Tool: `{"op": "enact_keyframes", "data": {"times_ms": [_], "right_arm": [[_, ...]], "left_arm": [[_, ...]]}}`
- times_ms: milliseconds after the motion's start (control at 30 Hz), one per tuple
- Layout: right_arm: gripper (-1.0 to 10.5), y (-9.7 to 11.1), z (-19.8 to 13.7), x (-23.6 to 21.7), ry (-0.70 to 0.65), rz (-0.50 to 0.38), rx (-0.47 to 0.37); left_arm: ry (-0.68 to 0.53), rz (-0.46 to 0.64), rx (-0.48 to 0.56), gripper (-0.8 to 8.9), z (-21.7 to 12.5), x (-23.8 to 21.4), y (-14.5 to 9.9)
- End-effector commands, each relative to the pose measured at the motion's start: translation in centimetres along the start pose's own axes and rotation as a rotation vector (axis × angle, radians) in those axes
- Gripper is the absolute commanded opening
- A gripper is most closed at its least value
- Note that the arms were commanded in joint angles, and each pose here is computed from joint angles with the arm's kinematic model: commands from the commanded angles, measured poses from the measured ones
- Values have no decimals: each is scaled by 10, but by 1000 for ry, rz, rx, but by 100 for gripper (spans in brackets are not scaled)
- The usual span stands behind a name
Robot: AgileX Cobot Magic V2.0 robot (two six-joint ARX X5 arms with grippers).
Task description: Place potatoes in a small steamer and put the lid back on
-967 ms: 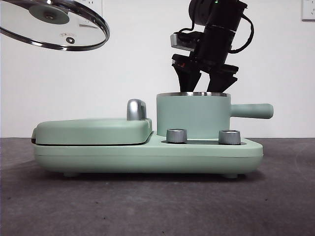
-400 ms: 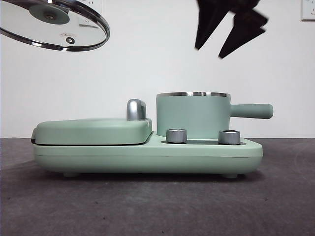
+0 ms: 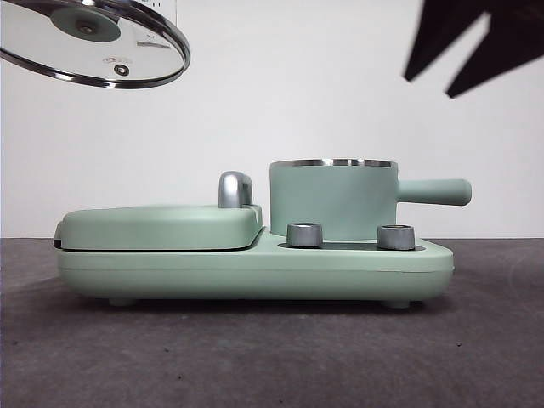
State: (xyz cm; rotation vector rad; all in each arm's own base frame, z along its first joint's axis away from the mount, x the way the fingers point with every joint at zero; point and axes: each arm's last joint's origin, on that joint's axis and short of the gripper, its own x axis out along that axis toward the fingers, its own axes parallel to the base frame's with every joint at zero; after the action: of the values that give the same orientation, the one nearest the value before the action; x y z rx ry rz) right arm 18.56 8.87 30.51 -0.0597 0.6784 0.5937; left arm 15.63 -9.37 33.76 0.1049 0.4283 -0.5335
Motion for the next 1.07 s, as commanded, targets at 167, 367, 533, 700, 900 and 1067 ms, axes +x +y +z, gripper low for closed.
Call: {"op": "enact_keyframes", "data": {"times_ms": [167,367,533,700,900,1067], "right_arm": [[307,4,-46,-25,-77,-54,17],[307,7,-73,-44,-151,-67,8],[307,8,-83,-57,-162,-115,15],[308,7,-88,-59,-130,-145,21],[308,7,-90,-59,-115,-146,22],[308,7,-90,-59,-116,-153,22]], "left_arm": [[-73,-26,10,9,12,12,-5],[-107,-76,29,9,17,47,-18],[-184,-120,40,9,22,83,-33],[-215,-149,46,9,27,118,-46],[-198,-163,61,9,46,162,-59],[-212,-161,86,9,65,195,-66]]}}
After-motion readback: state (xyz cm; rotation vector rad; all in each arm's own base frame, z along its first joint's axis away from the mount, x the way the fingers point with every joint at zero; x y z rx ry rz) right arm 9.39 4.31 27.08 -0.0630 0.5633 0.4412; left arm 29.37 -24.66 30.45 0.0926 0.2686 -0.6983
